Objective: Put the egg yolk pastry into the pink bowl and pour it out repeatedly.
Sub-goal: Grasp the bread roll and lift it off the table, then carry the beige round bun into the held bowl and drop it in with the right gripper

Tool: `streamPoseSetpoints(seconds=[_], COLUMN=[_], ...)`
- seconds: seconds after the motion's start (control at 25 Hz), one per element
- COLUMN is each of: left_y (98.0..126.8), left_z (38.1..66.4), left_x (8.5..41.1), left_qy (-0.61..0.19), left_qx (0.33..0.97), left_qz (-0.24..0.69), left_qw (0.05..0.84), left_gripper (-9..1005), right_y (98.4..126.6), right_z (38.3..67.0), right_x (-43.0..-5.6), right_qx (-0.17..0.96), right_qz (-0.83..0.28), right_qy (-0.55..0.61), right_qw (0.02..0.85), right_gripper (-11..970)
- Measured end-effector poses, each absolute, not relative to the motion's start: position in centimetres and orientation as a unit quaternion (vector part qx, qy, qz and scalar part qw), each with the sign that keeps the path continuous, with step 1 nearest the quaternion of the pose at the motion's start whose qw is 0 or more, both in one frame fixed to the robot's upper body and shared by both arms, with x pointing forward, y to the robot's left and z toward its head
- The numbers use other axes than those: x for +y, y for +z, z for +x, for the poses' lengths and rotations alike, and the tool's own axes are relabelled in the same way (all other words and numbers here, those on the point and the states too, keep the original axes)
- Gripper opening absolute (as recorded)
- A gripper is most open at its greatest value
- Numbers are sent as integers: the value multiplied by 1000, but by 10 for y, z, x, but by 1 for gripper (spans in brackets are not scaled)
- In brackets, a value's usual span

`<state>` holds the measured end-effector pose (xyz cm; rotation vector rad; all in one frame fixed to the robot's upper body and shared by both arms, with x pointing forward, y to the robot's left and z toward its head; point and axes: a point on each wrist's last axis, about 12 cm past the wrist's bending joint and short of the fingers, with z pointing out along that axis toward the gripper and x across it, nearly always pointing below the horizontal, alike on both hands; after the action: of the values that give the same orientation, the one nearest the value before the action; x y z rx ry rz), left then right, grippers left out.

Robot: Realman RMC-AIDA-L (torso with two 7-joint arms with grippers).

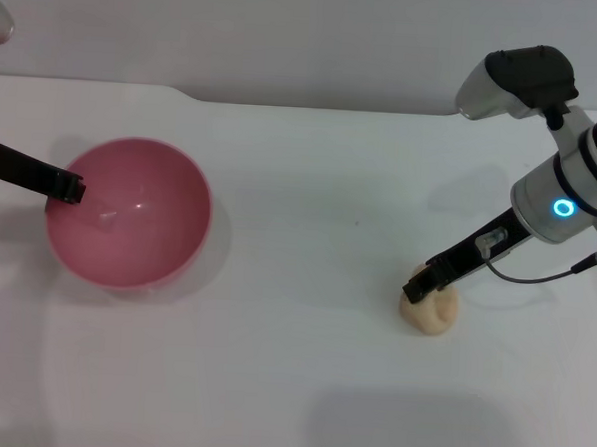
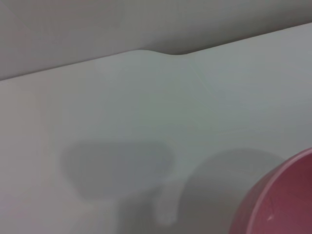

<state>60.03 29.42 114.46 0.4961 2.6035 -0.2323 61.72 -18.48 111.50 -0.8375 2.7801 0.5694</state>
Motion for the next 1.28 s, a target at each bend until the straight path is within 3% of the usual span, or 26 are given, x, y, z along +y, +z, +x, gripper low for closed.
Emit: streamPoseSetpoints(seconds=[0.16, 0.72, 0.96, 1.16, 1.28], left_y=[1144, 1147, 1146, 1141, 1141], left_z=[600, 603, 604, 607, 608], left_x=[294, 291, 283, 257, 243], left_qy=[-84, -85, -92, -114, -121], left_qx=[950, 949, 948, 945, 942], left_qz=[182, 185, 190, 214, 226], left_qw=[238, 240, 237, 222, 216], left_gripper=[-1, -1, 0, -1, -1], right_y=[1118, 1142, 1174, 1214, 1222], right_z=[619, 622, 627, 628, 624], right_x=[-187, -195, -179, -152, -134], right_qx=[934, 906, 865, 786, 751], right_qz=[-279, -289, -334, -404, -451], right_qy=[199, 256, 295, 351, 359], right_qw=[101, 174, 230, 308, 324], right_gripper=[384, 228, 191, 170, 153])
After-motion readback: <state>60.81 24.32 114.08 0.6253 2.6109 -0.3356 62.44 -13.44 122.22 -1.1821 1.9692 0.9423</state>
